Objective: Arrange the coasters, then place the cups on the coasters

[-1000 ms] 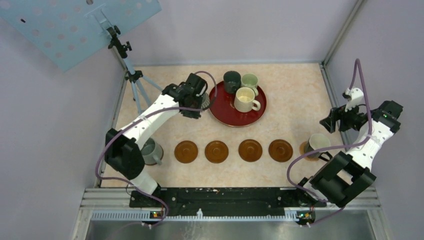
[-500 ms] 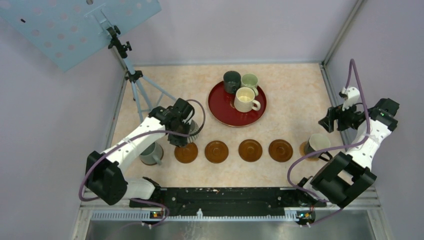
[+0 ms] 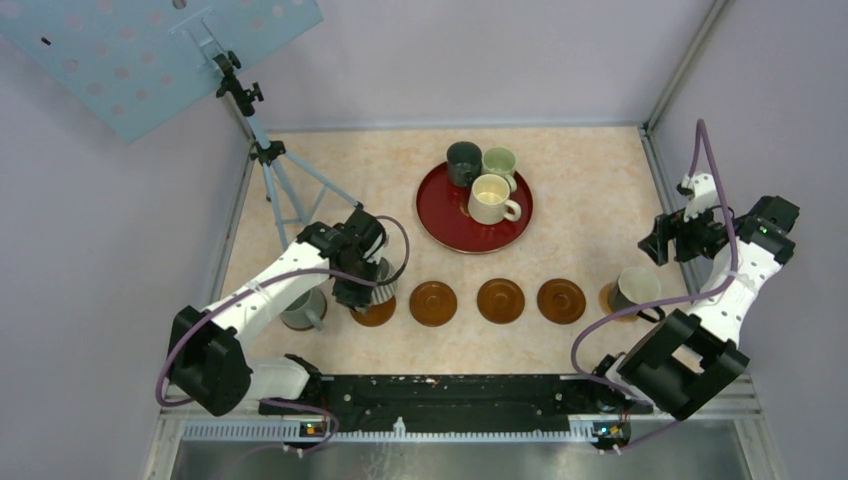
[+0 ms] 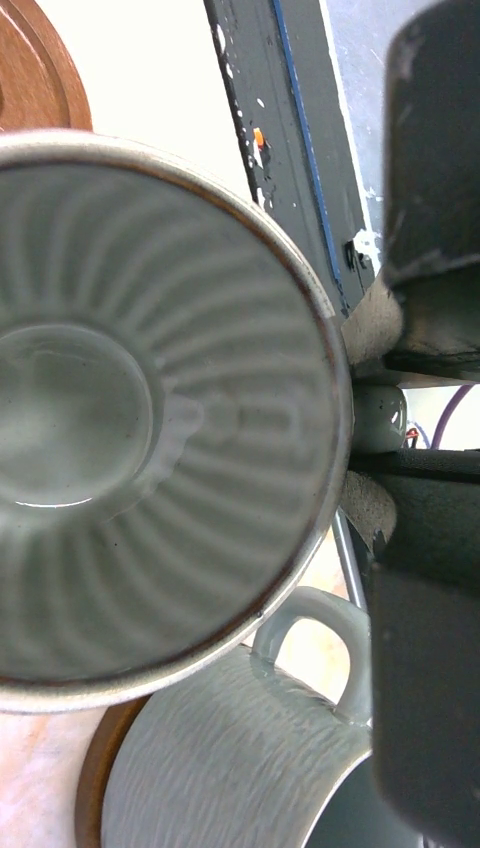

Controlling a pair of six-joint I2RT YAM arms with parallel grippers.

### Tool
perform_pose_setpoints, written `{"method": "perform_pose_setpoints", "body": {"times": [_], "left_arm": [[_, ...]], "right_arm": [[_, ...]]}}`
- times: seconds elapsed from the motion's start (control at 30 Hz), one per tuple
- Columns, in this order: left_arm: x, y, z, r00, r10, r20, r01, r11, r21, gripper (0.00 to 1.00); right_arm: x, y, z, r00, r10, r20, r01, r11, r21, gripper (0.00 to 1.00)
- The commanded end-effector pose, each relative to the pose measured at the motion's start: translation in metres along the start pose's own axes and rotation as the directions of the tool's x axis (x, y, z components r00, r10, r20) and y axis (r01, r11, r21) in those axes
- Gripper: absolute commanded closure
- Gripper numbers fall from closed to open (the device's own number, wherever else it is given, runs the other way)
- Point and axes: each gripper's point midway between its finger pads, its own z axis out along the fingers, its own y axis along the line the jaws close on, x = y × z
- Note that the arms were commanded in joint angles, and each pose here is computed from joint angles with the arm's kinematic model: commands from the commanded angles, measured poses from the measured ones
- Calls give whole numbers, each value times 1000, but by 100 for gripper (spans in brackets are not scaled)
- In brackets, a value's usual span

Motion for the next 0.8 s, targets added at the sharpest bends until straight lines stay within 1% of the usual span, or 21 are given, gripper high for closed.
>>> {"method": "perform_pose_setpoints", "body": {"times": [0.0,0.2,0.47,0.57,0.77], "left_arm": [[2,-1,-6,1000,15,25,-16,1000,18,100],[6,-1,-1,1000,21,-17,-21,1000,18,99],[9,-1,6,999,22,-34,-22,1000,23,96],[10,0,10,999,18,-40,-18,1000,15,90],[12,4,17,999,10,-51,-10,1000,-5,89]], "right_arm": [[-15,0,-8,998,-62,27,61,998,28,27],[-16,-2,-9,997,-75,17,75,997,35,27],[-12,0,-9,997,-74,11,73,997,31,27],[-12,0,-8,997,-72,11,71,997,31,27],[-15,-1,-11,997,-78,8,78,996,37,27]]}}
